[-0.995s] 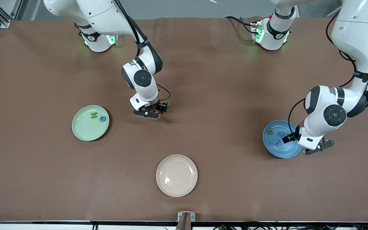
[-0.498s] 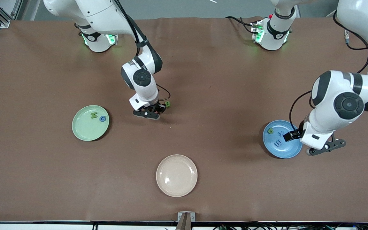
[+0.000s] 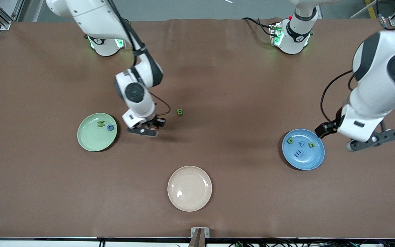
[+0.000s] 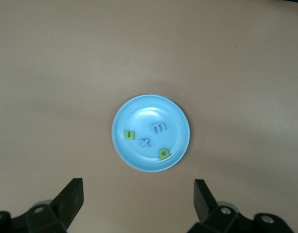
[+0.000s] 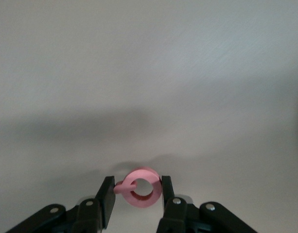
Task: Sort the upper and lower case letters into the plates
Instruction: 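Place the red a on the green plate while the left gripper withdraws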
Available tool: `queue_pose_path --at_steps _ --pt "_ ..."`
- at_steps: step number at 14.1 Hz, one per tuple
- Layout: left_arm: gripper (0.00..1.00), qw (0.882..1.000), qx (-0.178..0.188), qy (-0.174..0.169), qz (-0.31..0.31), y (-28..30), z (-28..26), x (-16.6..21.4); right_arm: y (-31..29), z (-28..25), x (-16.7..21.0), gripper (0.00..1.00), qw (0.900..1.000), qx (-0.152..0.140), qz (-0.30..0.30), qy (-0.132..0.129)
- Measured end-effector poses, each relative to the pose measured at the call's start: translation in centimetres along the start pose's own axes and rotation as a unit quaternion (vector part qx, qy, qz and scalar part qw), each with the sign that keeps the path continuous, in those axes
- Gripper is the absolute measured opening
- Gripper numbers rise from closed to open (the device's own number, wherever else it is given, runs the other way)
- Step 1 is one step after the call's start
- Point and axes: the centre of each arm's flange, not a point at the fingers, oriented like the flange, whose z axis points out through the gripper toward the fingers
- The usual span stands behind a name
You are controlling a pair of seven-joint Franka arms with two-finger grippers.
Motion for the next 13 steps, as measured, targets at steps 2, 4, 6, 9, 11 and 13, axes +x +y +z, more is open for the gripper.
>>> queue_pose_path --at_steps 2,4,6,9,11,13 --pt "1.00 1.000 0.004 0.012 0.025 -0.9 -3.1 -0.8 6.0 -2.8 3.1 0.43 1.000 0.001 -0.025 -0.013" --pt "1.00 0.998 -0.003 0.018 0.054 -2.9 -5.7 -1.5 12.2 -3.9 5.4 0.43 0.998 0.004 -0.054 -0.022" --pt "1.00 0.997 -0.018 -0.001 0.069 -6.6 -7.6 -2.3 18.3 -3.1 6.9 0.43 0.997 0.006 -0.077 -0.031" --pt "1.00 0.996 -0.038 -0.023 0.075 -10.4 -9.5 -3.8 24.6 -1.4 7.2 0.43 0.995 0.009 -0.090 -0.045" --pt "1.00 0.995 -0.049 -0.033 0.079 -10.6 -9.7 -5.0 26.7 -0.5 7.0 0.43 0.994 0.011 -0.093 -0.049" --pt "1.00 0.995 -0.053 -0.036 0.080 -10.5 -9.7 -5.7 28.0 0.2 6.9 0.43 0.994 0.012 -0.094 -0.049"
